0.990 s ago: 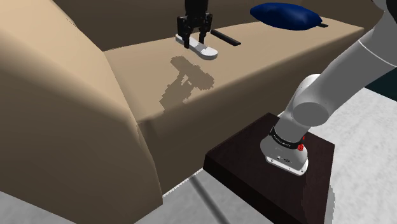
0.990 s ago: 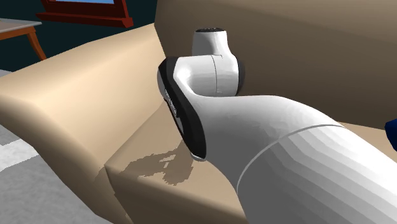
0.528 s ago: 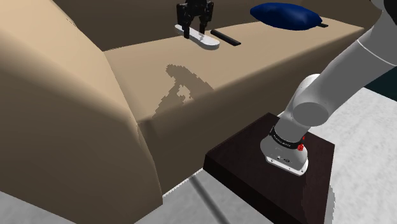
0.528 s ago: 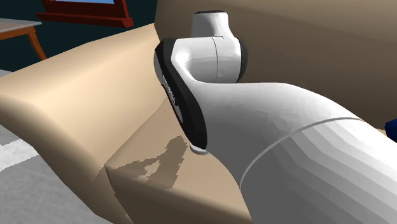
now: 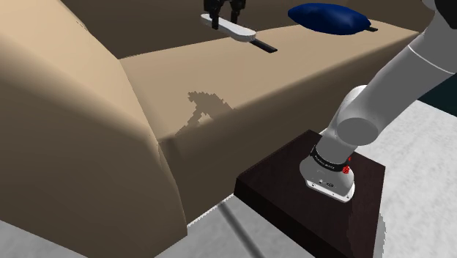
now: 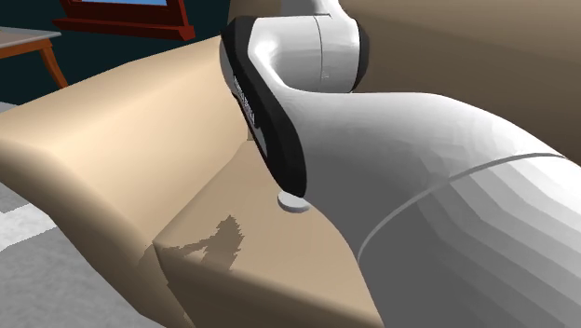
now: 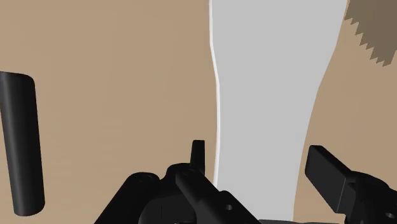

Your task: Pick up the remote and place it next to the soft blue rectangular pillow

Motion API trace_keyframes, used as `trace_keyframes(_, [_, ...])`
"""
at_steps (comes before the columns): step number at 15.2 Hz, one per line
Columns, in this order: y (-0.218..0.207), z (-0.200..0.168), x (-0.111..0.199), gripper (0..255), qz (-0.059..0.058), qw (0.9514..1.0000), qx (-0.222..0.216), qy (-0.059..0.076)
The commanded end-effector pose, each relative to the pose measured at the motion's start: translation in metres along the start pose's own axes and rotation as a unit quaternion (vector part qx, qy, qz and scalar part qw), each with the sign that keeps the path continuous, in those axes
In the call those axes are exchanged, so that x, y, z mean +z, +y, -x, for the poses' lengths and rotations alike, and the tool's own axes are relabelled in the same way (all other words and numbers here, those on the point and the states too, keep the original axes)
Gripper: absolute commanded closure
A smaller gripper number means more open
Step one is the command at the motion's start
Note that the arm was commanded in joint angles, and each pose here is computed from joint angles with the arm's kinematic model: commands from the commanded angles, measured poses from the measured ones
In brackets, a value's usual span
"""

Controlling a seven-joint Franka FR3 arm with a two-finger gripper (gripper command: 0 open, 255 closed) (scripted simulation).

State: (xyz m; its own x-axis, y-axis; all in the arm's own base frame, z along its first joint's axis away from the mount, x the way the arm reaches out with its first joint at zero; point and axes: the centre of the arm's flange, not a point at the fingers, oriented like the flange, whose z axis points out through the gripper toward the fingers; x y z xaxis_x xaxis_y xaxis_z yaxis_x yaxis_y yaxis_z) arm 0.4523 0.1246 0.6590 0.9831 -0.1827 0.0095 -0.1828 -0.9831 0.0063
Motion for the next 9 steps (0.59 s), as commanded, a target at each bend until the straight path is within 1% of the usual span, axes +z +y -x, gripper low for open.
trace_keyframes(1, [0.001, 0.000, -0.012, 255, 0.000, 1.0000, 0.000, 0.000])
trace_keyframes(9, [0.001, -0.001, -0.054, 255, 0.000, 1.0000, 0.000, 0.000])
